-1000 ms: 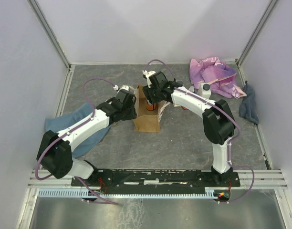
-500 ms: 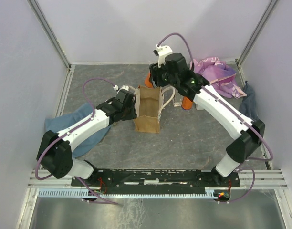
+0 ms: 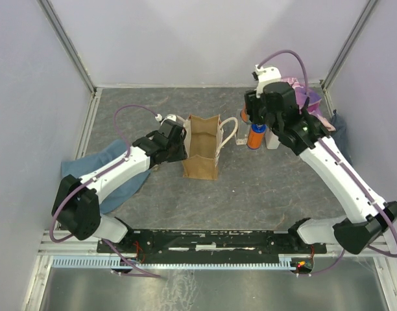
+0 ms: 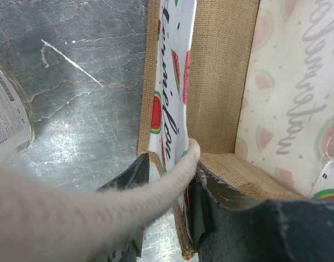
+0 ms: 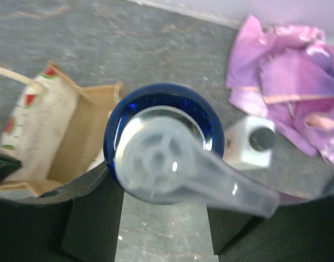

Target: Take the personal care products out of the canvas bag

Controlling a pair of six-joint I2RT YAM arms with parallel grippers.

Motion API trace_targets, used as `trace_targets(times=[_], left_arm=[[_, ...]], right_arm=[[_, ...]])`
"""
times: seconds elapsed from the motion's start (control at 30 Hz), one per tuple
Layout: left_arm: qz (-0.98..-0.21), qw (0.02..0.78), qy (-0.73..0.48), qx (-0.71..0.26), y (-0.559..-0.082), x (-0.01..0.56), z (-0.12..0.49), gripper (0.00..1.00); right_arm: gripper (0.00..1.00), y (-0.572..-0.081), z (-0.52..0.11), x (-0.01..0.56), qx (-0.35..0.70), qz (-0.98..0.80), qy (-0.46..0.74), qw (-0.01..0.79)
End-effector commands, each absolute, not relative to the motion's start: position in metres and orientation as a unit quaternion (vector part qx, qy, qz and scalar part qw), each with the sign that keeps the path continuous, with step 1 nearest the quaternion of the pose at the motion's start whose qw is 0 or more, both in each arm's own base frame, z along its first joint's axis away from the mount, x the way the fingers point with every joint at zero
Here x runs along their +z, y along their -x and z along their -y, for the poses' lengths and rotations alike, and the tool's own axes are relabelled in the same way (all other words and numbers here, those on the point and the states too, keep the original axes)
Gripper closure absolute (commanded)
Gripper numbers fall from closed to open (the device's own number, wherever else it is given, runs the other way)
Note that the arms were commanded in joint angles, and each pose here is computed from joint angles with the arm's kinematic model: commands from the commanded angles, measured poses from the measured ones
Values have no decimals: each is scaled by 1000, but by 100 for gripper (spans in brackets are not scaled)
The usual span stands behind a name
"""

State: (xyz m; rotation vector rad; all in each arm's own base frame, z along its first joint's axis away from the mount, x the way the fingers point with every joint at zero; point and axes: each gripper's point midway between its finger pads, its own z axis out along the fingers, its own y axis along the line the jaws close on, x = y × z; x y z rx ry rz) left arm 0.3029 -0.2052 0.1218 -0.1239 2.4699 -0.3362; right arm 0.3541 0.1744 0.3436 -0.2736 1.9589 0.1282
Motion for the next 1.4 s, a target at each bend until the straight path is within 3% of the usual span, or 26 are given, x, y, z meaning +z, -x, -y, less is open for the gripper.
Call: trace_targets(times=[0.0, 0.53, 0.77, 0.97, 1.2, 1.37], left_arm=[[-936, 323, 41, -136, -309, 131, 211, 59], [-934, 324, 40, -146, -307, 140, 213, 59], [-931, 336, 45, -136, -306, 149, 205, 58], [-933, 331, 44, -136, -304, 145, 206, 58], [-936, 322, 41, -135, -300, 136, 205, 58], [-937, 323, 38, -126, -297, 136, 200, 58]], right_arm=[[49, -352, -139, 358, 29, -809, 60, 584], [51, -360, -129, 221, 14, -853, 8, 522], [51, -357, -128, 200, 15, -865, -11, 502], [52, -333, -88, 185, -56, -887, -93, 449], [35, -310, -65, 127, -91, -921, -138, 352], [14, -301, -41, 88, -85, -936, -200, 278]])
